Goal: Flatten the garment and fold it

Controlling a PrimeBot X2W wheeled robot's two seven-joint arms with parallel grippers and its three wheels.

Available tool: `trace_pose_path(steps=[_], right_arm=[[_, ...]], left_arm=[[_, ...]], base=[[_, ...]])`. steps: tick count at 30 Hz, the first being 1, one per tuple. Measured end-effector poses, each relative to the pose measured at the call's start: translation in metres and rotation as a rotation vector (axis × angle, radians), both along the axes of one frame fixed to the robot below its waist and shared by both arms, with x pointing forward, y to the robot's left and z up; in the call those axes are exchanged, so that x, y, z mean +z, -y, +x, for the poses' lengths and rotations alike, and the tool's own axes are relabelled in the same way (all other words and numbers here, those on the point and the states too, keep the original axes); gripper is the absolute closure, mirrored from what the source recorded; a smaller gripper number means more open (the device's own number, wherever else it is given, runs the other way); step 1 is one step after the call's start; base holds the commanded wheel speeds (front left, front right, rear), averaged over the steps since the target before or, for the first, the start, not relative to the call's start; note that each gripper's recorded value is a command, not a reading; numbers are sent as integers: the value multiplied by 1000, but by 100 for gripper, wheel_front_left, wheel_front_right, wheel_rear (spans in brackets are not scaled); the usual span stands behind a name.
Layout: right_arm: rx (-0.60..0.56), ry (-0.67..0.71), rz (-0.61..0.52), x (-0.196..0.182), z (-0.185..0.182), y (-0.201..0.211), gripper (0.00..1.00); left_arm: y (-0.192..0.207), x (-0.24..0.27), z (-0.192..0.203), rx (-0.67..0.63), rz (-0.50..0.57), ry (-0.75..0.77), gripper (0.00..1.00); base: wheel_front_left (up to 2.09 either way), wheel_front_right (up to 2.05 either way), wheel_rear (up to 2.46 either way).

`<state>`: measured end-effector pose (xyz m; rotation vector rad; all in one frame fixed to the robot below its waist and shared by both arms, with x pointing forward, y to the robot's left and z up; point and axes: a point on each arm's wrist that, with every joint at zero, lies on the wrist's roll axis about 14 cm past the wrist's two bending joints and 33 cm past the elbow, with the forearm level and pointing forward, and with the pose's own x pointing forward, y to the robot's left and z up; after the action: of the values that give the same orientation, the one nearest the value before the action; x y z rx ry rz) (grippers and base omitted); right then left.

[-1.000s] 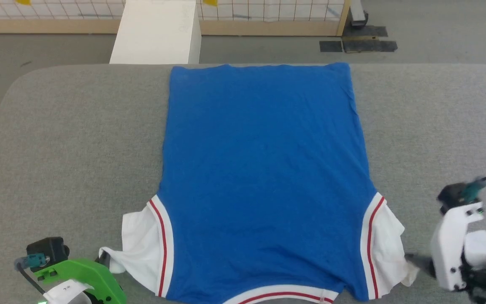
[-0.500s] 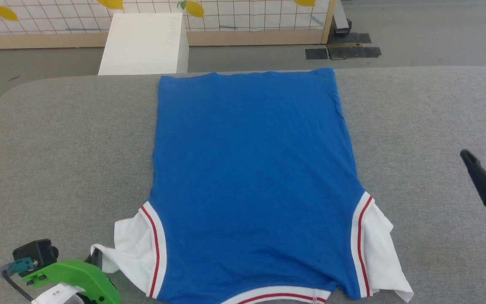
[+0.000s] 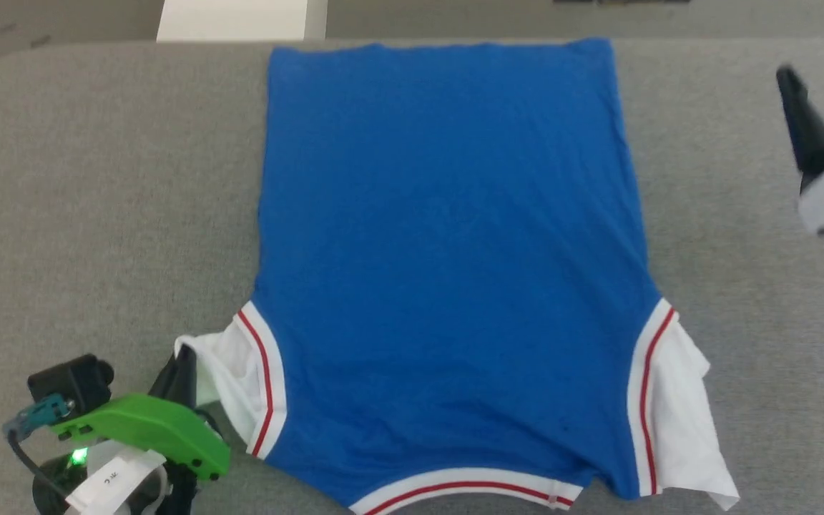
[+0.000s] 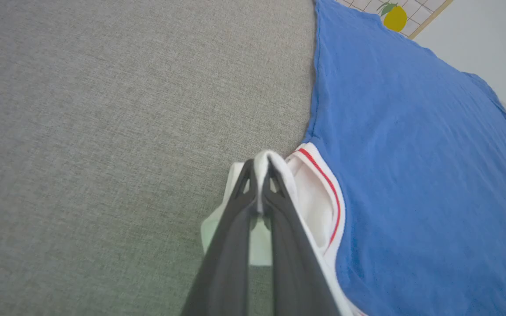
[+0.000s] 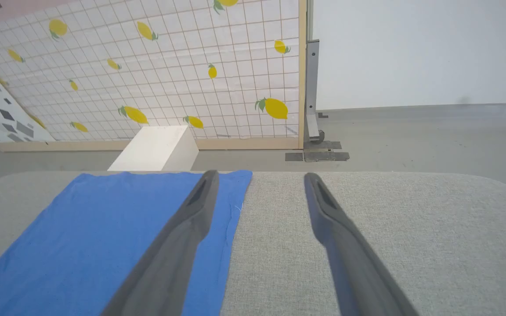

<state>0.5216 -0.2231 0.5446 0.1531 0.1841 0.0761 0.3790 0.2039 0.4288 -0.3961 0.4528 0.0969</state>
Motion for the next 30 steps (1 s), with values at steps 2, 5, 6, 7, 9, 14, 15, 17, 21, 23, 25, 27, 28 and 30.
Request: trace_pose_path(steps=[2,5,6,7,9,14,15,17,21,23,25,27,28,30], right_arm=[[17,-29,-35,-4,24,-5,0],[40,-77,-84,-10,57,-12,0],[47,-92,-90,-12,66,-15,0],[62,-124,-124,-18,75,-19,0],[78,-186,-154,-31,94,-24,0],[109,-374,-271,-69,125,-33,0],[114,-411,-294,-78,131,-35,0],[125,-489,-337,-95,138,-38,0],[162,-626,-392,-134,147,-50,0],[186,-688,-420,-154,149,-57,0],[207,-739,-435,-172,149,-63,0],[230,-768,-462,-185,150,-70,0],[240,-771,-478,-189,154,-74,0],[251,-775,-490,-193,159,-79,0]], left_arm=[[2,-2,4,3,-6,5,100],[4,-7,9,8,-13,7,100],[6,-8,9,8,-17,6,100],[7,-11,10,8,-18,2,100],[7,-17,10,18,-23,-9,100],[6,-28,13,38,-29,-26,100],[5,-31,13,43,-27,-33,100],[3,-35,14,54,-24,-37,100],[-1,-40,17,68,-10,-47,100],[-3,-42,18,73,0,-49,100],[-4,-43,18,74,15,-51,100],[-6,-45,19,79,26,-55,100],[-7,-46,19,82,30,-57,100],[-9,-48,19,86,37,-62,100]], base=[[0,0,0],[0,0,0],[0,0,0],[0,0,0],[0,0,0],[0,0,0],[0,0,0],[0,0,0],[0,0,0],[0,0,0],[0,0,0],[0,0,0],[0,0,0],[0,0,0]])
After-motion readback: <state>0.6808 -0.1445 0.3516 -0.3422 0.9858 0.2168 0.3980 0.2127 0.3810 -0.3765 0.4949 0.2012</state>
